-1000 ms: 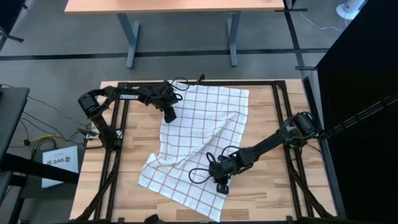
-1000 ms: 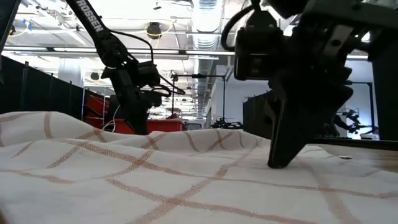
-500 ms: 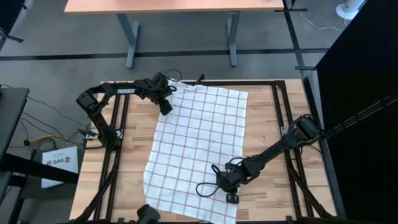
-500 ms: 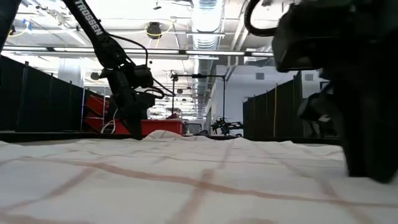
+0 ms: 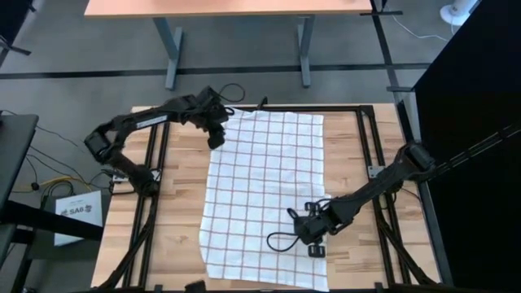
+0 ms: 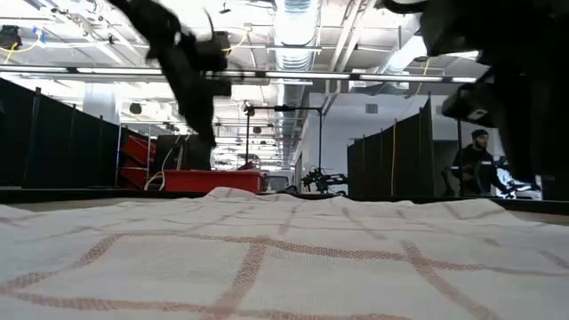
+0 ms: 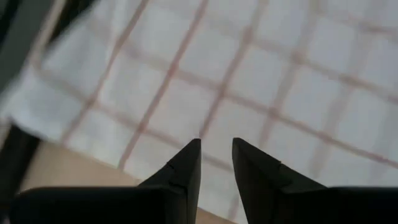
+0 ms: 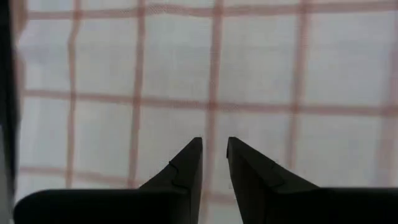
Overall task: Roll towel
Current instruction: Roll the towel
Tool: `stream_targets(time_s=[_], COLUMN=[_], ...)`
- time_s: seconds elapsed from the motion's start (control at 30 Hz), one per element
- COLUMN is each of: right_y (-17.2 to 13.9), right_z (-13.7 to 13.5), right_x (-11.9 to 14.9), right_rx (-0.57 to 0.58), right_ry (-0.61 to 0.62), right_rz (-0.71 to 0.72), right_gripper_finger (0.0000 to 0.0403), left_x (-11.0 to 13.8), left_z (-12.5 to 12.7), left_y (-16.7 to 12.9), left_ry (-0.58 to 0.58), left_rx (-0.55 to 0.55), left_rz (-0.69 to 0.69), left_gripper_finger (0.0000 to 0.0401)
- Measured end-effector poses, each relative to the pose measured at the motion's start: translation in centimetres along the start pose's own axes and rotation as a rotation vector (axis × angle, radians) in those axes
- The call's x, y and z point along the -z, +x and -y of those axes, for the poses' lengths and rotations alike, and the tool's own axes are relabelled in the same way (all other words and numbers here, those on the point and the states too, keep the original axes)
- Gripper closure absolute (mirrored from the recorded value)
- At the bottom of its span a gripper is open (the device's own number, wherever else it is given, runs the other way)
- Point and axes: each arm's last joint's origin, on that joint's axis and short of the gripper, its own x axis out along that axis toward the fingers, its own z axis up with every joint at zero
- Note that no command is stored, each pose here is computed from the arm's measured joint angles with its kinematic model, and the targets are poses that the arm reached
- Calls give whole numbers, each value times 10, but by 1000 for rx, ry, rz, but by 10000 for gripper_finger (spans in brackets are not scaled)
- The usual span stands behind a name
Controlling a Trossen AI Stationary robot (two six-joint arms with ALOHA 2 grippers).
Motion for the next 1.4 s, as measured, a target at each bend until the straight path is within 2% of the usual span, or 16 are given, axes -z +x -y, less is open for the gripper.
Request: stream_targets(time_s=[0.17, 0.3, 0.37, 0.5, 0.67, 0.83, 0.9, 1.0, 1.17, 1.4], right_y=[-19, -26, -29, -31, -34, -36, -36, -37, -37, -25], right_z=[-3, -16, -24, -43, -68, -84, -85, -86, -85, -88], right_x=[6, 12, 16, 26, 46, 58, 60, 59, 56, 44], right_rx=[-13, -51, -76, -128, -187, -229, -235, -239, -230, -225], right_ry=[-5, -23, -13, 25, 67, 26, 21, 51, 86, 134], right_rz=[5, 31, 42, 54, 42, 43, 43, 42, 67, 106], right_gripper_finger=[338, 337, 335, 323, 284, 239, 227, 221, 228, 234], left_x=[-21, -14, -7, 9, 31, 59, 67, 76, 87, 102], left_z=[52, 109, 141, 210, 293, 367, 397, 440, 480, 497], left_y=[-55, -80, -86, -94, -96, -79, -72, -73, -67, -32], left_ry=[142, 226, 244, 226, 76, 3, 2, 96, 335, 433], left_rx=[56, 162, 181, 213, 317, 407, 417, 399, 238, 126], left_rz=[38, -48, -103, -147, -131, -158, -189, -225, -274, -299], left_gripper_finger=[324, 324, 324, 321, 298, 291, 295, 305, 317, 319])
